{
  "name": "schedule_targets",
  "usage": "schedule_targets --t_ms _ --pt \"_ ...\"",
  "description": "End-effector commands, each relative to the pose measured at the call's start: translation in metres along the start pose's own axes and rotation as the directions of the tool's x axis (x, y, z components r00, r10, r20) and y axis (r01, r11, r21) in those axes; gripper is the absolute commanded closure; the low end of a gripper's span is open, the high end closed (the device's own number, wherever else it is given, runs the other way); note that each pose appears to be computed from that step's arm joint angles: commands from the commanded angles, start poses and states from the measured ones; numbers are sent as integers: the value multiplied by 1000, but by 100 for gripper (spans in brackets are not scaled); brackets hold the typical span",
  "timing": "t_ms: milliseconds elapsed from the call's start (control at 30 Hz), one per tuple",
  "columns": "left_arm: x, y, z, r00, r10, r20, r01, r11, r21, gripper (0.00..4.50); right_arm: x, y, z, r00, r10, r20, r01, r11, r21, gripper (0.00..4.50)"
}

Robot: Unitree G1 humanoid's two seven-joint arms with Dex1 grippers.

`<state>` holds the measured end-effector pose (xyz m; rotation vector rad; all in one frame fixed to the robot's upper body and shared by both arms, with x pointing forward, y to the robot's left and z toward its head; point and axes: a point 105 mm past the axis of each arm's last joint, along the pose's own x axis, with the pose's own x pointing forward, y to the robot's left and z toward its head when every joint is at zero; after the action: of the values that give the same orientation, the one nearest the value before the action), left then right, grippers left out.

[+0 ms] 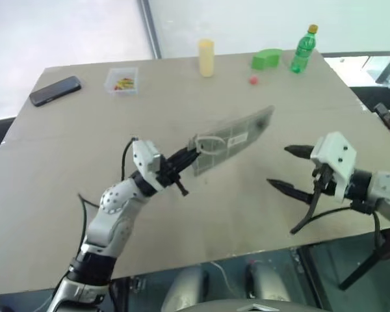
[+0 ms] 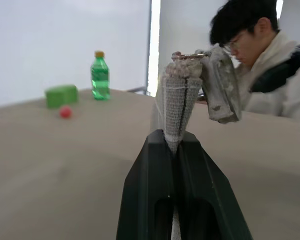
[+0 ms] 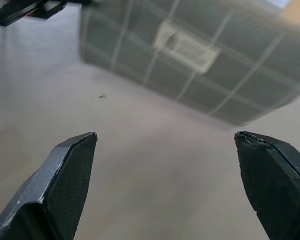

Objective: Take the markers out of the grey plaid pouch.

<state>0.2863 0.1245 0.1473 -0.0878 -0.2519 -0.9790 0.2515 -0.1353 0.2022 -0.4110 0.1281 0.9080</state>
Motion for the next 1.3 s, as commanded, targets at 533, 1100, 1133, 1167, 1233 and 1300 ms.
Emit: schedule_targets --t_ms 533,1100,1133,1167,1233,1300 --pt "-1 -19 -27 997 -58 -47 52 993 -106 440 67 50 9 948 310 73 -317 902 294 0" --pt "6 -31 -21 997 -61 -41 59 997 -58 450 90 55 29 906 376 193 -423 818 390 245" --pt "4 -31 -23 997 -62 -45 59 997 -57 450 89 55 29 906 378 192 -424 816 392 290" --pt "3 -31 -24 997 -62 -47 59 997 -56 450 88 55 28 906 379 189 -424 815 395 336" --pt "0 -30 -25 997 -61 -49 58 997 -56 450 86 55 26 908 381 174 -418 815 401 435" --pt "-3 -28 -28 997 -57 -53 54 997 -56 450 84 53 23 914 375 155 -405 821 403 447"
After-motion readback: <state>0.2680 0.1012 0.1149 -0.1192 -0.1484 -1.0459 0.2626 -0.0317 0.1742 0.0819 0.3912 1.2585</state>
